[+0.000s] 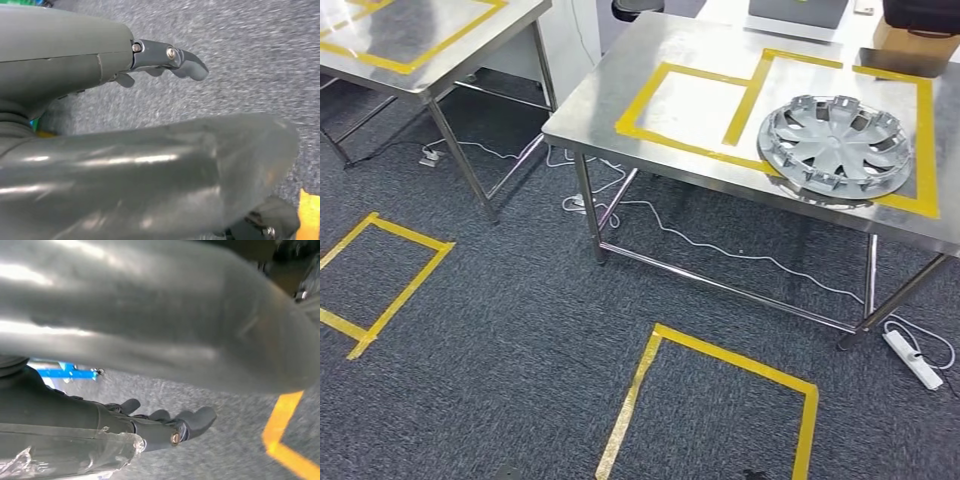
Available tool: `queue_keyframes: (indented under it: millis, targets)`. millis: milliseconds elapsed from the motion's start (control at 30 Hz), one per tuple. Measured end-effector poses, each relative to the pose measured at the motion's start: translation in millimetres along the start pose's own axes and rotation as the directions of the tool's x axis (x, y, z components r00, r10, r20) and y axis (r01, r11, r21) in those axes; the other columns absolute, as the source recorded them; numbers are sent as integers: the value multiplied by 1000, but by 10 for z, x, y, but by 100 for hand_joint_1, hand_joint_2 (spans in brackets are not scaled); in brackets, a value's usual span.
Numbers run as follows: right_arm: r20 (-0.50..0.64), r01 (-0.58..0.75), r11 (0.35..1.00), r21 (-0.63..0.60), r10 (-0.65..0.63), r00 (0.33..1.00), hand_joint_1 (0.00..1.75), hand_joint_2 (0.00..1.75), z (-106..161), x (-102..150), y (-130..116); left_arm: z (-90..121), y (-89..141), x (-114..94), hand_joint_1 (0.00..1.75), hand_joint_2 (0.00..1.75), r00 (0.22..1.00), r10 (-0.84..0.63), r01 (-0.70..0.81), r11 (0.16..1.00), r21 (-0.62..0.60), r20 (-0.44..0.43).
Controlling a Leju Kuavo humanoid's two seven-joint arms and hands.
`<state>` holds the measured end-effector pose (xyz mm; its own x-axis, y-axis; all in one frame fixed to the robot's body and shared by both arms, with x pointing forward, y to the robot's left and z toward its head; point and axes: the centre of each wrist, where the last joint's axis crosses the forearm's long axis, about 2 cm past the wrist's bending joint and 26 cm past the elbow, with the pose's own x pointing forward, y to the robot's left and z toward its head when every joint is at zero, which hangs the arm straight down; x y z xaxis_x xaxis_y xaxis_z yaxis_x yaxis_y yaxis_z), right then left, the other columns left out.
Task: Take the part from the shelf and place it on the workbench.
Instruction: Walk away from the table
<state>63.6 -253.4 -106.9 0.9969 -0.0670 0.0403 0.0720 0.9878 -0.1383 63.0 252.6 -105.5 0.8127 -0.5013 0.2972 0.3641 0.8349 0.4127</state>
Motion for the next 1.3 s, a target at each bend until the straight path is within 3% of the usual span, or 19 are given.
queue_keyframes:
  millis: [67,333,467,1300]
  targets:
    - [-3,-1,1000,0,1,1000,0,0,-2,-17,0,-6,7,16,0,175,1000,0,0,1000,0,4]
    - [0,-28,1000,-7,28,1000,0,0,-2,-14,-1,-6,-4,38,0,175,1000,17,-18,999,-26,-16]
    - [3,-35,999,-7,35,999,0,0,2,7,4,2,-20,17,0,0,998,42,-45,998,-51,-56]
    - [-1,-68,998,-14,68,998,0,0,-2,-29,5,-22,27,-17,0,0,987,117,-129,985,-115,-107]
